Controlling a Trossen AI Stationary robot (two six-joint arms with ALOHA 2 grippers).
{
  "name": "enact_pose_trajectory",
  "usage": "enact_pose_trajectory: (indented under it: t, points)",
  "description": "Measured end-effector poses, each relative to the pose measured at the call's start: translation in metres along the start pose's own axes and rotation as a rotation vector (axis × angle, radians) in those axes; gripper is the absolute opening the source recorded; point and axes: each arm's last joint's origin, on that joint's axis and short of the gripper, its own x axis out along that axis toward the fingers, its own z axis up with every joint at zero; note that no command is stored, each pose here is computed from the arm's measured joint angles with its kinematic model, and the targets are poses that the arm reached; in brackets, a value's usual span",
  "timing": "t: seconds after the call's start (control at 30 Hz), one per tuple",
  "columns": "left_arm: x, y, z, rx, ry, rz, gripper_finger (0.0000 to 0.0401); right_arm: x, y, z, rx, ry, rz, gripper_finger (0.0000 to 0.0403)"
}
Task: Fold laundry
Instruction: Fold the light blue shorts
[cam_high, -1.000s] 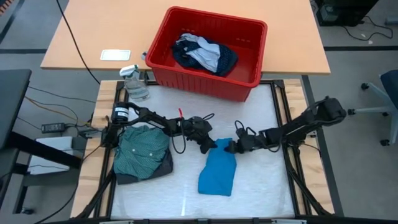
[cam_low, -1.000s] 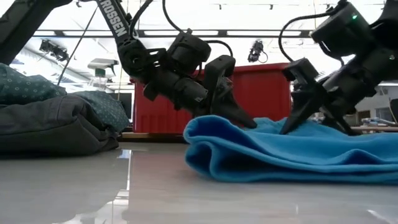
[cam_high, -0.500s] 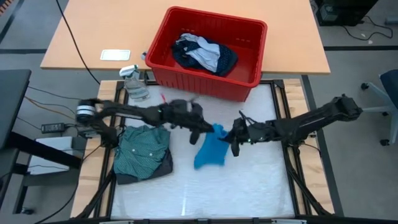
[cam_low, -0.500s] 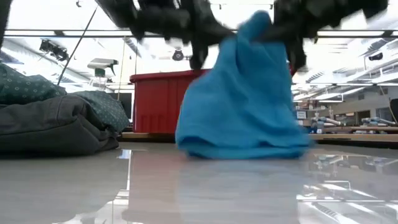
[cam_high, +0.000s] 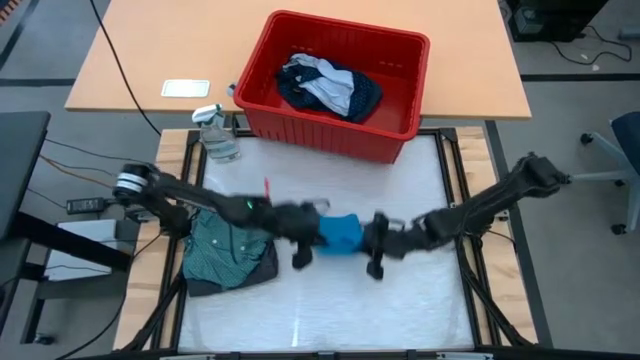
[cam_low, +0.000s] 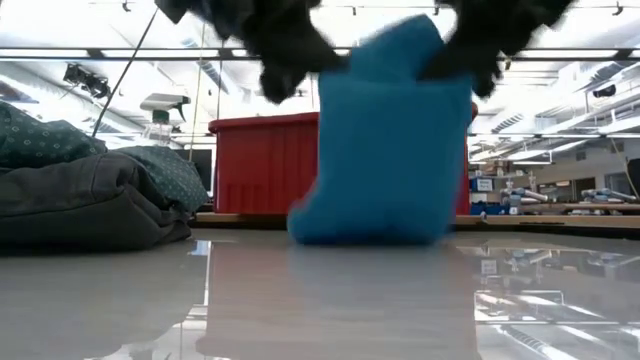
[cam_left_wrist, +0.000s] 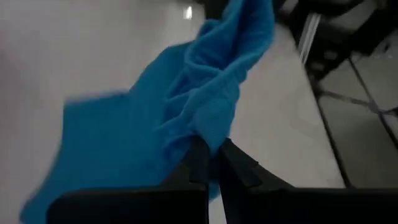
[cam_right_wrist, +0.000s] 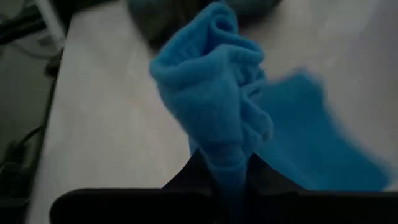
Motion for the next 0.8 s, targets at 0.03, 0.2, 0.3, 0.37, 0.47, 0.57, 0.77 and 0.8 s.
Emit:
enact_pose_trajectory:
  t: [0.03,0.2,0.3,0.37,0.47,0.57,0.77,0.8]
  points:
    - [0.010,-0.006,-0.009,-0.030,0.032,0.002,0.0014,0.007,0.006,-0.013,0.035,0.032,0.019,0.0025]
    - [0.041,-0.025,-0.037,-0.150,0.109,-0.032,0.0014,0.027,0.031,-0.044,0.145,0.039,0.121,0.0025]
    - [0.038,-0.020,-0.033,-0.203,0.087,0.001,0.0016,0.031,0.022,-0.042,0.206,0.021,0.065,0.0024]
    - [0.034,-0.011,-0.031,-0.248,0.089,0.071,0.0017,0.038,0.005,-0.041,0.288,0.031,0.016,0.0023]
    - [0.032,0.006,-0.027,-0.300,0.063,0.198,0.0017,0.046,-0.026,-0.040,0.418,0.070,-0.020,0.0023]
    - [0.036,0.023,-0.029,-0.353,0.078,0.261,0.0018,0.055,-0.053,-0.046,0.501,0.080,-0.014,0.0023]
    - [0.048,0.057,-0.036,-0.488,0.108,0.355,0.0018,0.071,-0.100,-0.053,0.674,0.047,0.077,0.0042]
    - [0.048,0.061,-0.034,-0.501,0.094,0.360,0.0018,0.071,-0.105,-0.052,0.687,0.029,0.091,0.0058]
